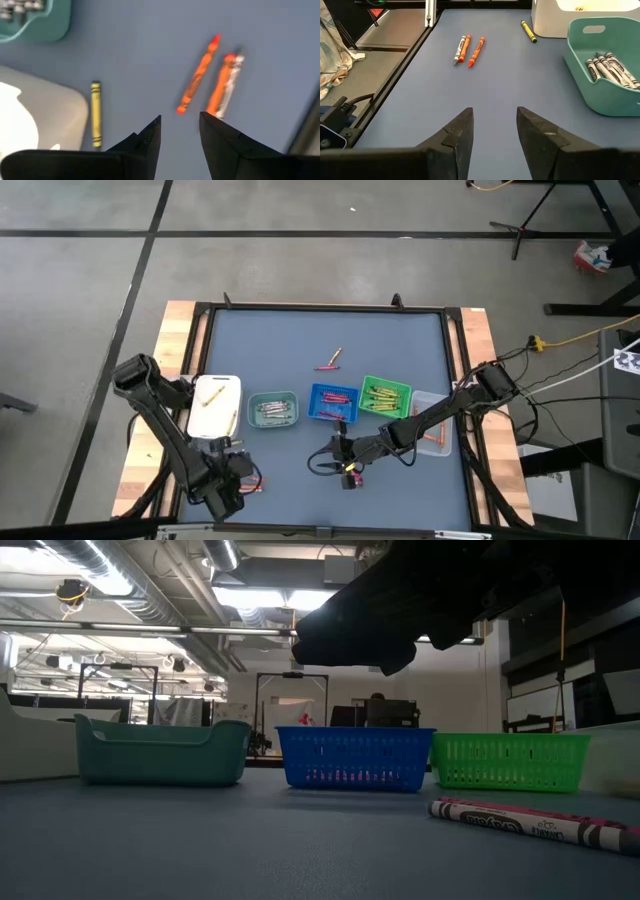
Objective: Sort crayons
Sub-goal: Put the green crayon into the green bin
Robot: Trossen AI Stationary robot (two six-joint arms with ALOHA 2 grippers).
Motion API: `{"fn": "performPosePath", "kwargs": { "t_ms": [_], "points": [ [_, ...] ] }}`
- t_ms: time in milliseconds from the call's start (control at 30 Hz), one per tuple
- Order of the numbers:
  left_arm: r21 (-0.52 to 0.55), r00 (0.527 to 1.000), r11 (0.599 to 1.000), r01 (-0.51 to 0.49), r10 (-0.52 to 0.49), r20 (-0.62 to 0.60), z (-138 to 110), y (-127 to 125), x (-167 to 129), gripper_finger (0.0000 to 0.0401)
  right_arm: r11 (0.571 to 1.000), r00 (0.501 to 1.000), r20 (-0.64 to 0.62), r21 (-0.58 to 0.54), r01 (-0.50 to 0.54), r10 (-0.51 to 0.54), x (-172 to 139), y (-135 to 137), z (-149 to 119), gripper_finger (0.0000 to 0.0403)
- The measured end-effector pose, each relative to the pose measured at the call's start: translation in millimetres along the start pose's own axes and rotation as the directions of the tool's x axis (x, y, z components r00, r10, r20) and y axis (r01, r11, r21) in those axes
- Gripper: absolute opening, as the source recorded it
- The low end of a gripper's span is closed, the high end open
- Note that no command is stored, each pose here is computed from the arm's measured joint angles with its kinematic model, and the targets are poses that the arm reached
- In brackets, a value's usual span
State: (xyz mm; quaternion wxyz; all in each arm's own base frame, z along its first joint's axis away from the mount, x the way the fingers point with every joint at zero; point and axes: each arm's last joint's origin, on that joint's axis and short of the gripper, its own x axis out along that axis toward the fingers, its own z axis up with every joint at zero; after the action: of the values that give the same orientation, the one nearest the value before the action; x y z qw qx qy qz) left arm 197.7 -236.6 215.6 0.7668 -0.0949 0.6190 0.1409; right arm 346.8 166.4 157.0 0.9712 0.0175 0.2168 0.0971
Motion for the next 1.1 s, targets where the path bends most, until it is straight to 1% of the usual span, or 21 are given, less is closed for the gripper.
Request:
{"fn": "performPosePath", "kwargs": {
  "t_ms": [100,267,367,467,633,800,867,1000,1100],
  "points": [
    [0.028,0.999,0.998,-0.052,0.052,-0.015,-6,-4,9,0.0117,1.000,1.000,0.000,0.000,0.000,0.000,0,0,0,0.0150],
    [0.065,0.984,0.983,-0.172,0.175,-0.038,-12,-5,28,0.0117,1.000,1.000,-0.001,0.000,-0.003,0.003,0,0,0,0.0150],
    [0.078,0.968,0.966,-0.248,0.250,-0.021,-11,-5,40,0.0117,1.000,1.000,-0.001,0.000,-0.003,0.003,0,0,0,0.0150],
    [0.073,0.953,0.950,-0.304,0.304,0.002,-6,-3,50,0.0117,1.000,1.000,0.000,0.000,-0.003,0.003,0,0,0,0.0150],
    [0.048,0.932,0.931,-0.363,0.363,-0.010,3,7,65,0.0117,1.000,1.000,0.000,0.000,-0.002,0.002,0,0,0,0.0150],
    [-0.001,0.898,0.899,-0.438,0.437,-0.051,-1,28,83,0.0117,1.000,1.000,0.000,0.000,-0.002,0.002,0,0,0,0.0150],
    [-0.005,0.884,0.886,-0.464,0.463,-0.063,-2,34,88,0.0117,1.000,1.000,0.000,0.000,-0.002,0.002,0,0,0,0.0150],
    [-0.014,0.876,0.878,-0.479,0.477,-0.076,-2,41,93,0.0117,1.000,1.000,0.000,0.000,0.001,-0.001,0,0,0,0.0150],
    [-0.018,0.883,0.884,-0.466,0.464,-0.073,-2,43,97,0.0117,1.000,1.000,0.000,0.000,0.002,-0.002,0,0,0,0.0150]
  ]
}}
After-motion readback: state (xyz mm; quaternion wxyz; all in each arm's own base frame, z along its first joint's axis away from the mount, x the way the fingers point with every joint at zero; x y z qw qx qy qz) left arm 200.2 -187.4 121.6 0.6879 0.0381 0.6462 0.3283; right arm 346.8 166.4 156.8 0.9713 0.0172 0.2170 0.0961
